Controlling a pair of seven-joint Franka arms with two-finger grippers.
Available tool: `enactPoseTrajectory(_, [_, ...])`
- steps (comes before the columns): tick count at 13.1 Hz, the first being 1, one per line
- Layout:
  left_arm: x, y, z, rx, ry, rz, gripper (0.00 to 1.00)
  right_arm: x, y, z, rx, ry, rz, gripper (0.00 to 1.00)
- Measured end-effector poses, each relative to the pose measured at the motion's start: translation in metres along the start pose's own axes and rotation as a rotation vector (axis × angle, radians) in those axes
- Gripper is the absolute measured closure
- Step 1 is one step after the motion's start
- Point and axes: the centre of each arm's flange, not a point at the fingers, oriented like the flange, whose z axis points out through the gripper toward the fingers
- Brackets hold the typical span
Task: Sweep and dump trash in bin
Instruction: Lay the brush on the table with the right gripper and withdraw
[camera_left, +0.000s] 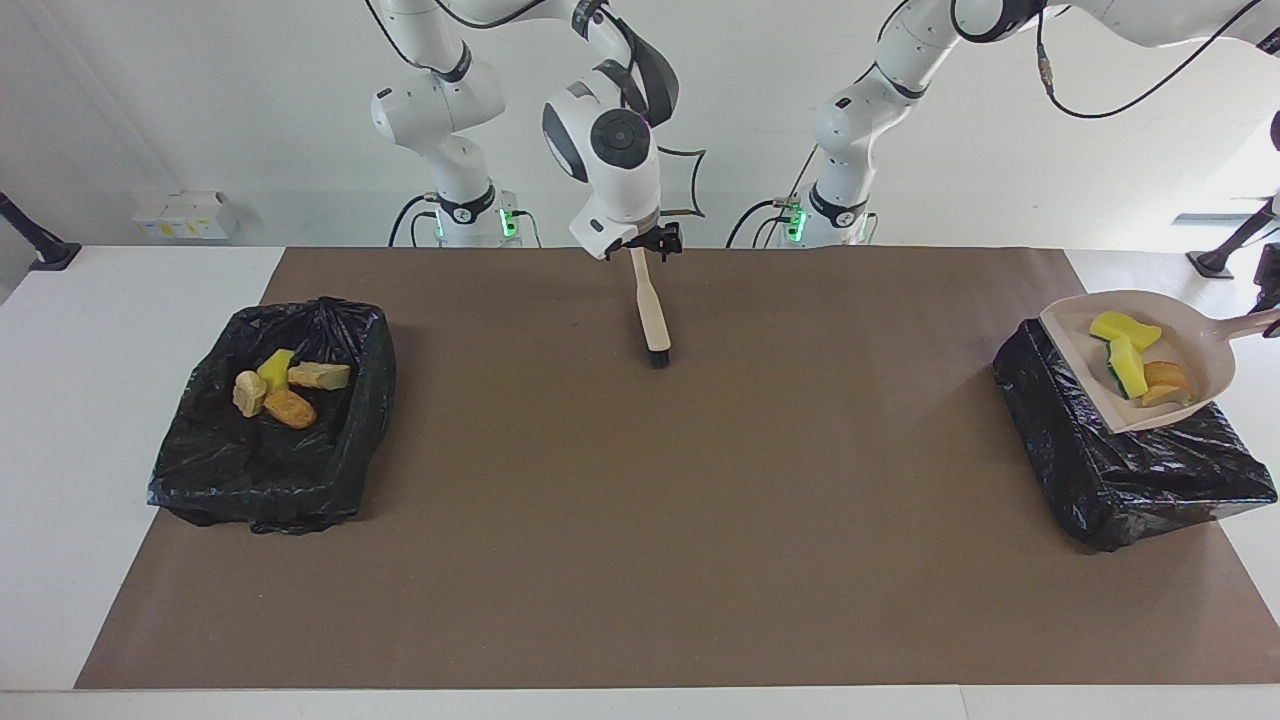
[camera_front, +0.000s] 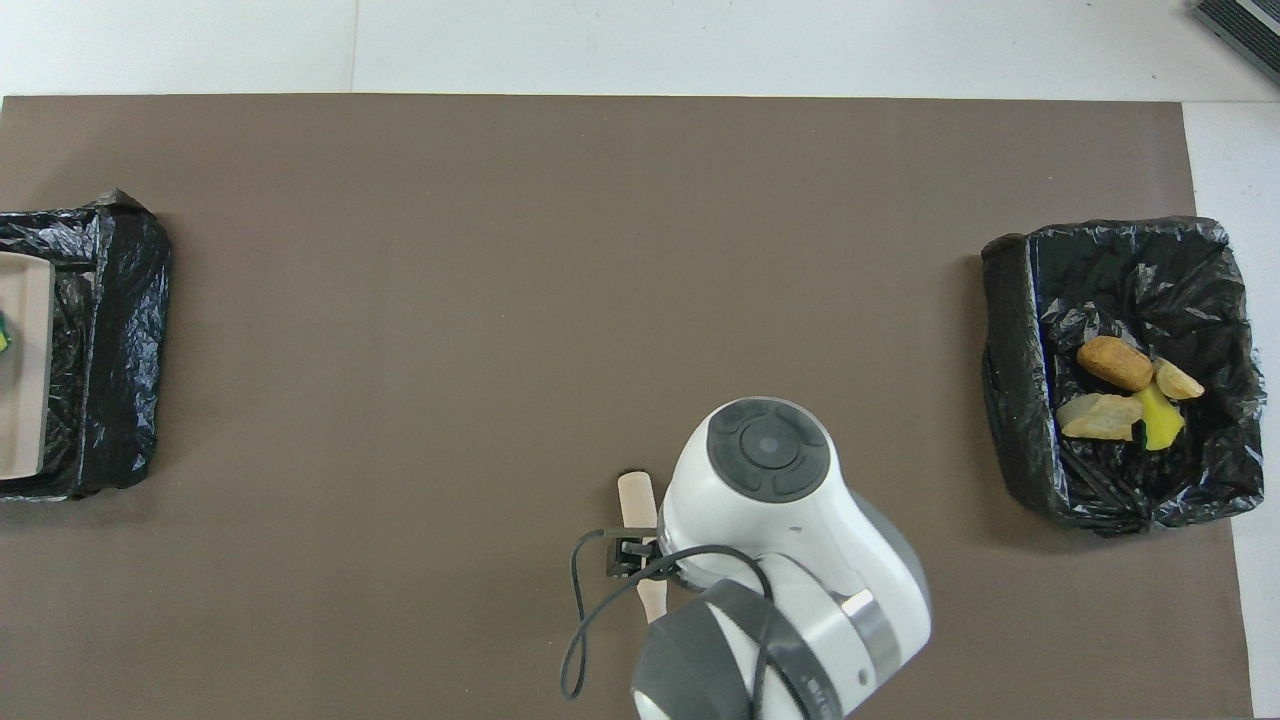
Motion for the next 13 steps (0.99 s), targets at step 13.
enactPoseTrajectory(13, [0.104, -0.051, -0.067, -0.065, -0.831, 0.059, 0.69, 0.105, 0.241, -0.205, -0.085, 0.308, -0.037, 0.0])
